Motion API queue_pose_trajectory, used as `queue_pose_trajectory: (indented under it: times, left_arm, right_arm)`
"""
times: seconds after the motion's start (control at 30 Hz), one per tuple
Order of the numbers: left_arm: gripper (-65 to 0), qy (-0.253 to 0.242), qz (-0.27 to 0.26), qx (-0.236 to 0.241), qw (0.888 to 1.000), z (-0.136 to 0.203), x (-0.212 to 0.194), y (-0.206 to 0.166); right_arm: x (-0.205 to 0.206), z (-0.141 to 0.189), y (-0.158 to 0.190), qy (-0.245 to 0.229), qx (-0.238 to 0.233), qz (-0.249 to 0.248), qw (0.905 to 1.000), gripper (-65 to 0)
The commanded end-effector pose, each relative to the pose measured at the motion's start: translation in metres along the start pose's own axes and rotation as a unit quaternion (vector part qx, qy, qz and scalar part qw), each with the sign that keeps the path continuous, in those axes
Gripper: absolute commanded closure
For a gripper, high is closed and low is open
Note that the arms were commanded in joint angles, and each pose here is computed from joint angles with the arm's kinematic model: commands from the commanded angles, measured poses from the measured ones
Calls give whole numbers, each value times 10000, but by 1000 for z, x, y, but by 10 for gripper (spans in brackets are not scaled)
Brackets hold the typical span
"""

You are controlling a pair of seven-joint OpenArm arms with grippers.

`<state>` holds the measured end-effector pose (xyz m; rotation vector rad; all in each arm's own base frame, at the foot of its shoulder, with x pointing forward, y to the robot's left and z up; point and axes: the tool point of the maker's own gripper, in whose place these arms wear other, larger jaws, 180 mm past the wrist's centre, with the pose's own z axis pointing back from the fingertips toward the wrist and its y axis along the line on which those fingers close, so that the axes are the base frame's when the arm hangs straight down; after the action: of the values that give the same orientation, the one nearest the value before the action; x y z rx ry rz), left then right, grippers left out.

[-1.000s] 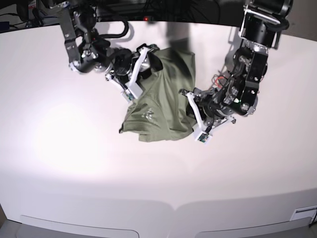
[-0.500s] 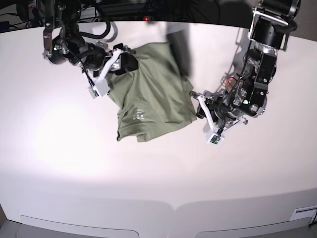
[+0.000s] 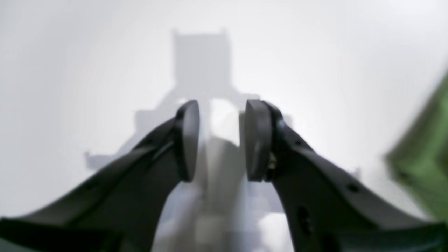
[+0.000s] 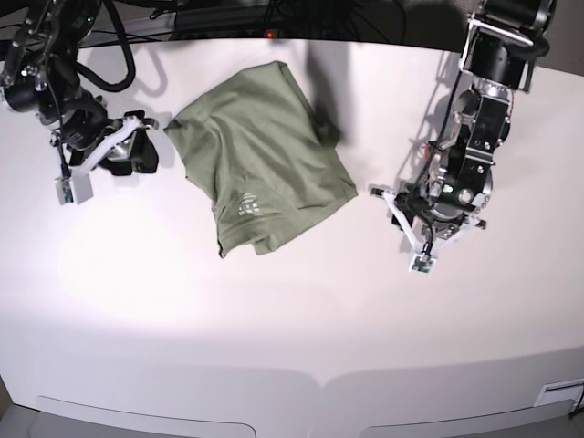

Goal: Fold the T-shirt properly
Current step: 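Pat and smooth the folded shirt with the left gripper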

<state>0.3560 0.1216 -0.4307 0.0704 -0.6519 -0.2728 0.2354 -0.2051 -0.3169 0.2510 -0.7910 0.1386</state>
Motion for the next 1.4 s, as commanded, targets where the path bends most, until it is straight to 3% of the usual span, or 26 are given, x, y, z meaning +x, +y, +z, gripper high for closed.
queue_pose_trajectory:
  times: [0.0, 0.1, 0.17, 0.27, 0.33, 0.5, 0.57, 0.67, 0.73, 0.87, 0.93, 1.0, 1.13, 1.27, 1.37]
  left_arm:
    - [-215, -470, -39, 187, 9987, 12, 31, 10]
    - [-215, -761, -84, -53, 9971, 41, 60, -1]
    - [-215, -1016, -126, -677, 9924, 66, 78, -26]
    - [-215, -1423, -62, -1725, 9747, 111, 93, -67]
    - [-215, -1449, -153, -2232, 9638, 133, 83, -90]
    - [-215, -889, 263, -2798, 9556, 143, 19, -129]
    - [-215, -734, 601, -3266, 9404, 154, 0, -155]
    - [-215, -763, 686, -4008, 9104, 178, -9, -198]
    - [-215, -818, 635, -4138, 9044, 186, -8, -217]
    - [-215, -1136, 245, -4092, 9050, 194, 2, -245]
    - [-215, -1212, 149, -3845, 9150, 191, 5, -250]
    - [-215, -1155, 95, -3427, 9323, 176, 1, -249]
    - [-215, -492, -63, -2883, 9563, 129, -30, -249]
    - [-215, 300, -329, -2753, 9603, 92, -71, -251]
    - [-215, 616, -634, -2497, 9643, 77, -88, -243]
  right_arm:
    - [21, 8, -5, -343, -112, 134, 9993, -265]
    - [40, 15, -18, -635, -334, 134, 9973, -265]
    - [54, 19, -26, -827, -467, 145, 9954, -265]
    - [78, 23, -33, -1162, -574, 174, 9914, -265]
    - [93, 25, -35, -1323, -605, 223, 9891, -265]
    - [123, 32, -41, -1604, -689, 418, 9838, -265]
    - [134, 35, -42, -1728, -715, 485, 9812, -265]
    - [147, 38, -42, -1885, -727, 527, 9780, -265]
    - [150, 38, -42, -1927, -729, 537, 9771, -265]
    - [149, 38, -42, -1900, -729, 533, 9776, -265]
    - [150, 38, -42, -1903, -729, 534, 9776, -265]
    - [149, 38, -42, -1896, -729, 535, 9777, -265]
    - [150, 38, -42, -1905, -714, 533, 9776, -265]
    - [149, 38, -42, -1904, -714, 533, 9777, -265]
    - [150, 38, -42, -1905, -714, 533, 9776, -265]
